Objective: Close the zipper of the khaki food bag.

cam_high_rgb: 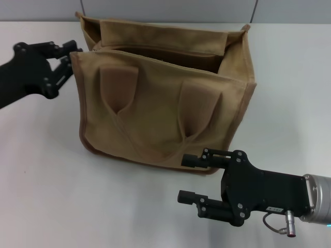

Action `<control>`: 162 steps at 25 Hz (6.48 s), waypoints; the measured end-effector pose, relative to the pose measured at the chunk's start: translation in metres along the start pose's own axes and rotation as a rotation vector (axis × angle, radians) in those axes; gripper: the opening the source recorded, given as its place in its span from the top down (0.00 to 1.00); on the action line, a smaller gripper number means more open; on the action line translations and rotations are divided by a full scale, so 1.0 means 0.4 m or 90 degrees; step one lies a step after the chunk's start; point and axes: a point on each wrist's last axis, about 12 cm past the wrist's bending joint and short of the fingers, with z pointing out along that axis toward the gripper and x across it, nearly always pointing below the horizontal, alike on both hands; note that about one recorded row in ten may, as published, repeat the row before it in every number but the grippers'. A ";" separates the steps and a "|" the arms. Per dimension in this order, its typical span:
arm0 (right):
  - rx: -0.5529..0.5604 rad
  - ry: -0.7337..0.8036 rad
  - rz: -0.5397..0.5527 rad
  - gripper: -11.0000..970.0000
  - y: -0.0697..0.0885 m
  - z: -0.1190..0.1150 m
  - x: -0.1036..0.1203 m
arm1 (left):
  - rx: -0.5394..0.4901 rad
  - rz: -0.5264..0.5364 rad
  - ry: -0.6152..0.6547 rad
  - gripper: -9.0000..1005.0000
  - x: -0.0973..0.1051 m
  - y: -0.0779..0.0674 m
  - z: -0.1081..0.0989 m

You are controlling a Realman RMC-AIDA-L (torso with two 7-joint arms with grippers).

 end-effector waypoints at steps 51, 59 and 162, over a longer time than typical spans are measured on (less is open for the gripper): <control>0.021 0.006 -0.006 0.37 -0.013 0.001 0.000 | 0.012 0.008 0.071 0.34 -0.003 0.010 0.078; 0.023 0.008 -0.006 0.37 -0.014 0.001 0.001 | -0.010 -0.011 0.036 0.34 -0.015 0.017 0.071; 0.335 -0.064 -0.561 0.37 -0.159 0.295 -0.124 | 0.119 -0.076 -0.133 0.96 -0.083 -0.047 0.157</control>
